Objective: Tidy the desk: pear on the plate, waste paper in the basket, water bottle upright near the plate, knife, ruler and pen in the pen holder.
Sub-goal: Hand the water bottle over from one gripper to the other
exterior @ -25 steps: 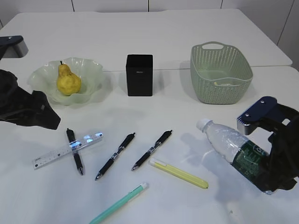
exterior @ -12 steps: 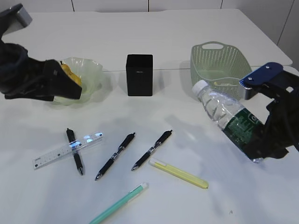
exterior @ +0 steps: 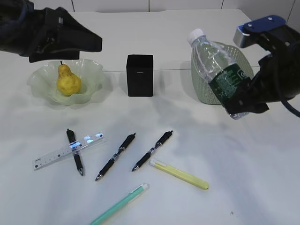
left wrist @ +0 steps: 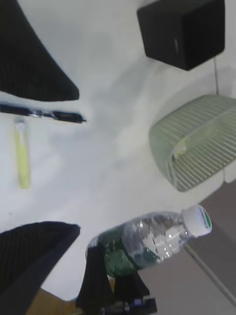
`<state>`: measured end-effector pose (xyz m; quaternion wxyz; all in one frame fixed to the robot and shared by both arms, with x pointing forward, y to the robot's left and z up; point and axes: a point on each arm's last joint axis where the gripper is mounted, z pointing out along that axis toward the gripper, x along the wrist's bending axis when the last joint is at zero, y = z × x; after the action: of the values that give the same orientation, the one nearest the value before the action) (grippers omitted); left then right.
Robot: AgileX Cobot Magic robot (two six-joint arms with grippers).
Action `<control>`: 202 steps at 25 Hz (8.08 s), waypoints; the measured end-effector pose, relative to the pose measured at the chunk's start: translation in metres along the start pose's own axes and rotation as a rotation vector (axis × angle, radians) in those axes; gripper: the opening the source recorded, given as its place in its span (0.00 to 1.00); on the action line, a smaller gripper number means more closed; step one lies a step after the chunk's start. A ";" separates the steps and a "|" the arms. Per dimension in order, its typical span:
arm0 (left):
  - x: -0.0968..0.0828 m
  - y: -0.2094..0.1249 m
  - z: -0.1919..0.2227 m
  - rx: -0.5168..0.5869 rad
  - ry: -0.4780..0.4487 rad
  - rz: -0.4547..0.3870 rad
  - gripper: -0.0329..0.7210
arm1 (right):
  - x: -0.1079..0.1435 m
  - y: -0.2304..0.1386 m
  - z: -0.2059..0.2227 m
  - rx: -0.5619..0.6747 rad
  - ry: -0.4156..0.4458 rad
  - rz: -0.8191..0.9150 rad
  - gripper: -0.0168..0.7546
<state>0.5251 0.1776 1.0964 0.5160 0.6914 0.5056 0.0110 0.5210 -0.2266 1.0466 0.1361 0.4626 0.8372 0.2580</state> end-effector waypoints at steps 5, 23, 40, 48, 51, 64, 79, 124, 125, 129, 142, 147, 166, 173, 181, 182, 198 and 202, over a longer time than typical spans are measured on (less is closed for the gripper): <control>-0.012 0.009 -0.001 -0.100 -0.128 -0.009 0.76 | -0.001 0.022 -0.012 -0.117 0.008 0.047 0.58; -0.031 0.024 -0.008 -0.265 -0.356 -0.056 0.76 | 0.006 0.051 -0.031 -0.281 0.112 0.139 0.58; -0.032 0.022 -0.006 -0.245 -0.386 -0.055 0.76 | 0.018 0.056 -0.035 -0.343 0.235 0.046 0.58; -0.033 0.020 -0.005 -0.223 -0.393 -0.024 0.76 | 0.044 0.064 -0.037 -0.384 0.313 -0.100 0.58; -0.034 0.019 -0.006 -0.219 -0.407 -0.008 0.76 | 0.051 0.072 -0.042 -0.406 0.334 -0.134 0.58; -0.043 0.022 -0.005 -0.261 -0.443 0.088 0.81 | 0.070 0.094 -0.064 -0.481 0.376 -0.214 0.58; -0.053 0.048 0.003 -0.335 -0.400 0.163 0.83 | 0.073 0.094 -0.064 -0.477 0.408 -0.203 0.58; -0.067 0.058 0.019 -0.346 -0.403 0.174 0.58 | 0.074 0.098 -0.068 -0.511 0.424 -0.214 0.59; -0.067 0.058 0.019 -0.346 -0.403 0.174 0.58 | 0.074 0.098 -0.068 -0.510 0.423 -0.215 0.59; -0.067 0.058 0.019 -0.346 -0.401 0.173 0.58 | 0.074 0.099 -0.066 -0.509 0.428 -0.210 0.59; -0.067 0.058 0.019 -0.346 -0.401 0.173 0.58 | 0.074 0.099 -0.066 -0.513 0.429 -0.210 0.59; -0.067 0.058 0.019 -0.346 -0.401 0.173 0.58 | 0.074 0.099 -0.066 -0.513 0.429 -0.210 0.61; -0.067 0.058 0.019 -0.347 -0.401 0.168 0.56 | 0.074 0.099 -0.066 -0.517 0.432 -0.204 0.79; -0.066 0.057 0.020 -0.337 -0.389 0.185 0.55 | 0.073 0.102 -0.069 -0.539 0.432 -0.193 0.80; -0.062 0.058 0.023 -0.340 -0.351 0.183 0.55 | 0.071 0.104 -0.069 -0.553 0.401 -0.197 0.80; -0.060 0.058 0.024 -0.339 -0.339 0.183 0.55 | 0.071 0.104 -0.069 -0.553 0.401 -0.197 0.80; -0.015 0.075 0.010 -0.414 -0.129 0.153 0.55 | 0.066 0.102 -0.065 -0.532 0.322 -0.254 0.79; 0.000 0.076 0.005 -0.405 -0.045 0.197 0.55 | 0.065 0.102 -0.065 -0.531 0.304 -0.263 0.79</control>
<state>0.5802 0.1777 1.1495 0.6520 0.6196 0.4115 0.1471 0.5282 -0.1467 1.1579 0.1577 0.2551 0.8041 0.5134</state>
